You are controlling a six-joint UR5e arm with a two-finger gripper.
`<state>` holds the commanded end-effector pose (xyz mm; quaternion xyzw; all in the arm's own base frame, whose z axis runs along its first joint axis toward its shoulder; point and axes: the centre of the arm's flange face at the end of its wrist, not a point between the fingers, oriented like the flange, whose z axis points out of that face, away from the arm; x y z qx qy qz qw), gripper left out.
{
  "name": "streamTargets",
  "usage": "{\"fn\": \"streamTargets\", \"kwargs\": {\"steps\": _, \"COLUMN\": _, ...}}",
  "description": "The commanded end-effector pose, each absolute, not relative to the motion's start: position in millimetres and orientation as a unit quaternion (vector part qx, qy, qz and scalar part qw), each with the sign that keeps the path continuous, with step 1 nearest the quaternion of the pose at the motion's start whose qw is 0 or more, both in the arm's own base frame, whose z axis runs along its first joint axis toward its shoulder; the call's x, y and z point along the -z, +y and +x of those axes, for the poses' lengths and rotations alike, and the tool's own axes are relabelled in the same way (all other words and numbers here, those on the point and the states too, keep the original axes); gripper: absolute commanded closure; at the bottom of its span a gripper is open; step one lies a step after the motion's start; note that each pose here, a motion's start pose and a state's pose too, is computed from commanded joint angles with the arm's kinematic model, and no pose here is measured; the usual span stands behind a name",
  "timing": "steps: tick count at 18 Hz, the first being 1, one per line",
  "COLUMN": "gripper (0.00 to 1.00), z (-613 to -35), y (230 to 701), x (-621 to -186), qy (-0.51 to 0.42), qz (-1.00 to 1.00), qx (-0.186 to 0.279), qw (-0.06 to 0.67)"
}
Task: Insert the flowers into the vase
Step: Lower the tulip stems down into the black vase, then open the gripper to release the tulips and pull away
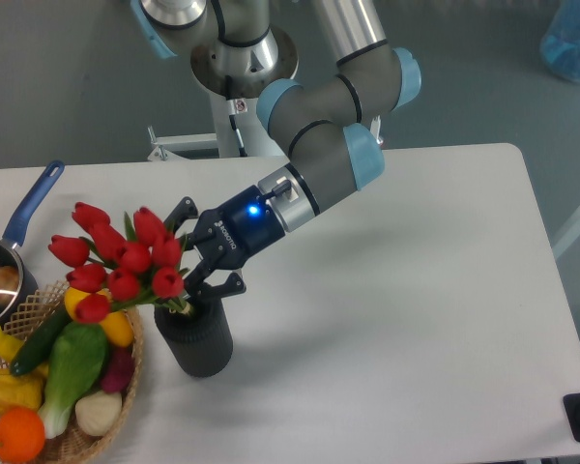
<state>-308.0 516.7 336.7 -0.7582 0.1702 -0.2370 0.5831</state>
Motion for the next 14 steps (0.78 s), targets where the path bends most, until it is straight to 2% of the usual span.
{"fn": "streamTargets", "kwargs": {"steps": 14, "gripper": 0.0, "z": -358, "y": 482, "x": -331, "qy": 0.132, "qz": -0.783, "qx": 0.198, "qw": 0.574}}
